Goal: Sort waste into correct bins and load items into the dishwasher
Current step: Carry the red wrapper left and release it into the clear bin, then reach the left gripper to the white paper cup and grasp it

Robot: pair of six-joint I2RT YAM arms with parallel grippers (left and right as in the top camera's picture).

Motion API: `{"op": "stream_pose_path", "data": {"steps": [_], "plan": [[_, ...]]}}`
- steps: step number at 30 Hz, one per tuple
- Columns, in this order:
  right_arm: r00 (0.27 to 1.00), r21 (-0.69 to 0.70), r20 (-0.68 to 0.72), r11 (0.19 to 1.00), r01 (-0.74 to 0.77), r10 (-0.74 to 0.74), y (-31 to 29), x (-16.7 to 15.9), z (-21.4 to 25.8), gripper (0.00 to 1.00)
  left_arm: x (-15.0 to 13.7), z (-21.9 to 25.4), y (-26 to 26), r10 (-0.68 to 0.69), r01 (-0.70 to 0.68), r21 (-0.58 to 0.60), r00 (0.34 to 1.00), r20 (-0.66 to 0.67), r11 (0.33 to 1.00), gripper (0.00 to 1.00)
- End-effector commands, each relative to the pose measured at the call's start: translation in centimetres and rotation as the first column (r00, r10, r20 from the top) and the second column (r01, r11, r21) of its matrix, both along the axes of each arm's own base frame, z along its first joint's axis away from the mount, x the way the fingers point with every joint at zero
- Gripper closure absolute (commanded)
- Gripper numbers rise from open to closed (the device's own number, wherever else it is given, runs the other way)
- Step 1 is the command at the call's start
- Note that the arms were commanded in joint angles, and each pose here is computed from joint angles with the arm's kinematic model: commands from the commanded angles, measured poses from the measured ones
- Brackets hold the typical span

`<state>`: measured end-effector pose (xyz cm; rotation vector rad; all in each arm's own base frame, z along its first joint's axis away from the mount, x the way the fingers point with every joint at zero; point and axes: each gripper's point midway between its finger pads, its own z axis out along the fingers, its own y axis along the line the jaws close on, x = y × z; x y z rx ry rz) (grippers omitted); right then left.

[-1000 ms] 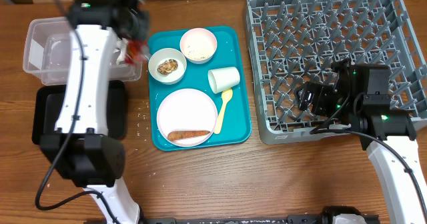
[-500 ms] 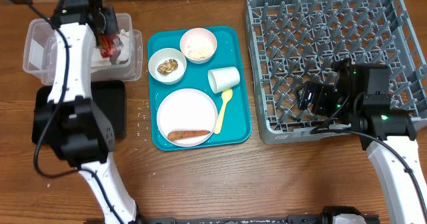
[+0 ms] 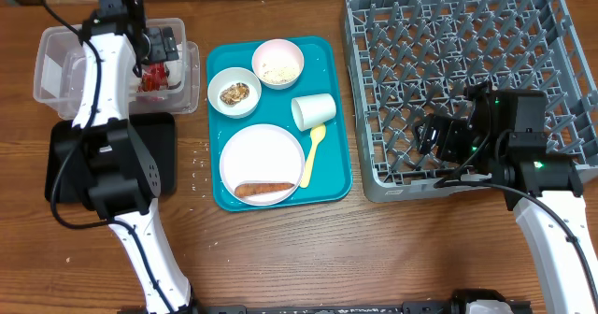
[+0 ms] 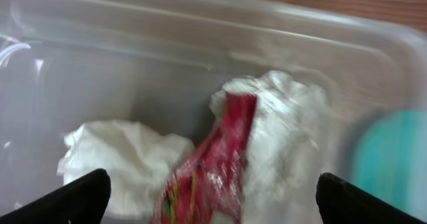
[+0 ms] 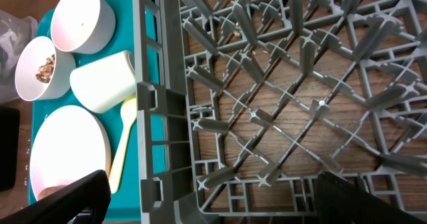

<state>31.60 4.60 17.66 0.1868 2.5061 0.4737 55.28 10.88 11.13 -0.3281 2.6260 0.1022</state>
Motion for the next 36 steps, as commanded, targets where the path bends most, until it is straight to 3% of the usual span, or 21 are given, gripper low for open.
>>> {"op": "stream_pose_path", "data": {"steps": [1, 5, 8, 11, 15, 21, 25, 30, 36], "plan": [[0.999, -0.002, 0.033, 1.000, 0.000, 0.000, -0.1, 0.5, 1.1, 0.00, -0.7, 11.0, -4.4, -0.120, 0.140, -0.104, 0.977, 0.178, 0.985, 0.05], [0.999, -0.002, 0.034, 1.000, 0.000, 0.000, -0.1, 0.6, 1.1, 0.00, -5.3, 12.9, -11.5, -0.260, 0.286, -0.335, 0.958, 0.122, 0.898, 0.09], [0.999, -0.002, 0.034, 1.000, 0.000, 0.000, -0.1, 0.6, 1.1, 0.00, -9.5, 11.8, -16.7, -0.365, 0.319, -0.469, 0.931, -0.006, 0.824, 0.14], [0.999, -0.002, 0.033, 1.000, 0.000, 0.000, -0.1, 0.5, 1.1, 0.00, -12.3, 9.6, -21.1, -0.459, 0.348, -0.504, 0.882, -0.110, 0.790, 0.14], [0.999, -0.002, 0.034, 1.000, 0.000, 0.000, -0.1, 0.6, 1.1, 0.00, -14.0, 6.1, -27.0, -0.543, 0.387, -0.546, 0.825, -0.154, 0.743, 0.13], [1.000, -0.002, 0.025, 1.000, 0.000, 0.000, -0.1, 0.4, 1.0, 0.00, -14.7, 0.4, -31.8, -0.525, 0.345, -0.579, 0.833, -0.174, 0.739, 0.13], [1.000, -0.002, 0.020, 1.000, -0.001, 0.001, -0.1, 0.3, 0.9, 0.00, -14.2, -2.0, -32.3, -0.482, 0.306, -0.590, 0.860, -0.165, 0.747, 0.16], [1.000, -0.002, 0.010, 1.000, 0.000, 0.000, -0.1, 0.1, 0.8, 0.00, -13.6, -3.4, -32.0, -0.466, 0.310, -0.577, 0.873, -0.142, 0.756, 0.16], [1.000, -0.002, 0.011, 1.000, 0.000, 0.000, -0.1, 0.1, 0.8, 0.00, -12.4, -3.9, -33.5, -0.463, 0.340, -0.605, 0.885, -0.052, 0.719, 0.22]]}}
